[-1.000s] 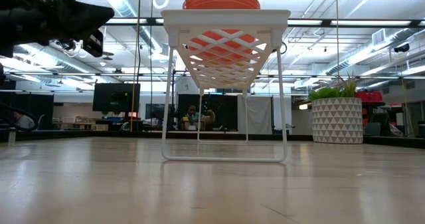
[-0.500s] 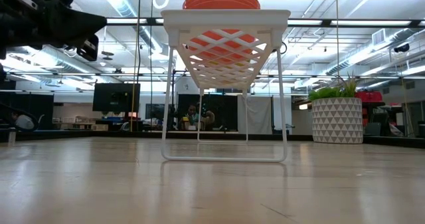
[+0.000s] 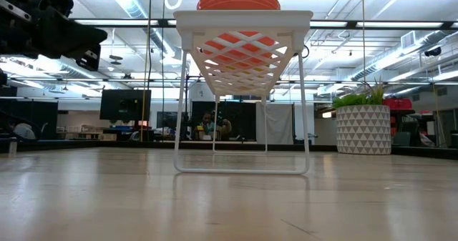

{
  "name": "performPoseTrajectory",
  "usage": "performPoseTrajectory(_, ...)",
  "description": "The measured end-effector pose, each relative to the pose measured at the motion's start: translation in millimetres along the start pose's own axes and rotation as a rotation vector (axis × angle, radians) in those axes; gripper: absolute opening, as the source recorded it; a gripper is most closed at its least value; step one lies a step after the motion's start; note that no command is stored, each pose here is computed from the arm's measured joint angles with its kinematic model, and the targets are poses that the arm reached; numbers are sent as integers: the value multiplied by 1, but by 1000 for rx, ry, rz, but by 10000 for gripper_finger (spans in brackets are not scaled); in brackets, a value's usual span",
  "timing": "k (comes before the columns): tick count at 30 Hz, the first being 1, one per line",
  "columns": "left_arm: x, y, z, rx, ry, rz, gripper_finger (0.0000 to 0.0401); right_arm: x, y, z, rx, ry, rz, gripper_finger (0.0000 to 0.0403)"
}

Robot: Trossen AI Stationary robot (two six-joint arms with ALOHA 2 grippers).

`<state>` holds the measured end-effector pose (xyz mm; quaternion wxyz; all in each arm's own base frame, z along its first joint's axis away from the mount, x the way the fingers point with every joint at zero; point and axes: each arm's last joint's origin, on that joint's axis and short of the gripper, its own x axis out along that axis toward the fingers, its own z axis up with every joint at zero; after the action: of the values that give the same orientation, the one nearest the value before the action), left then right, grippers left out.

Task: Pick & Place Mini bowls
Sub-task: Return to Home Position

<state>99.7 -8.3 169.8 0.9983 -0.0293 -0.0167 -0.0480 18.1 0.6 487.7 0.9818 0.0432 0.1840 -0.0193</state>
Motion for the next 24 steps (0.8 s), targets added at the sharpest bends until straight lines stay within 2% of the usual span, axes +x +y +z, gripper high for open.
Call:
performPoseTrajectory(10, -3, 3, 1, 46, -13, -8, 0, 0, 0, 0, 0, 0, 0, 11)
performPoseTrajectory(19, -3, 4, -1, 45, 0, -4, 1, 0, 0, 0, 0, 0, 0, 11)
performPoseTrajectory(24, -3, 4, -1, 30, 6, -4, 15, 0, 0, 0, 0, 0, 0, 11)
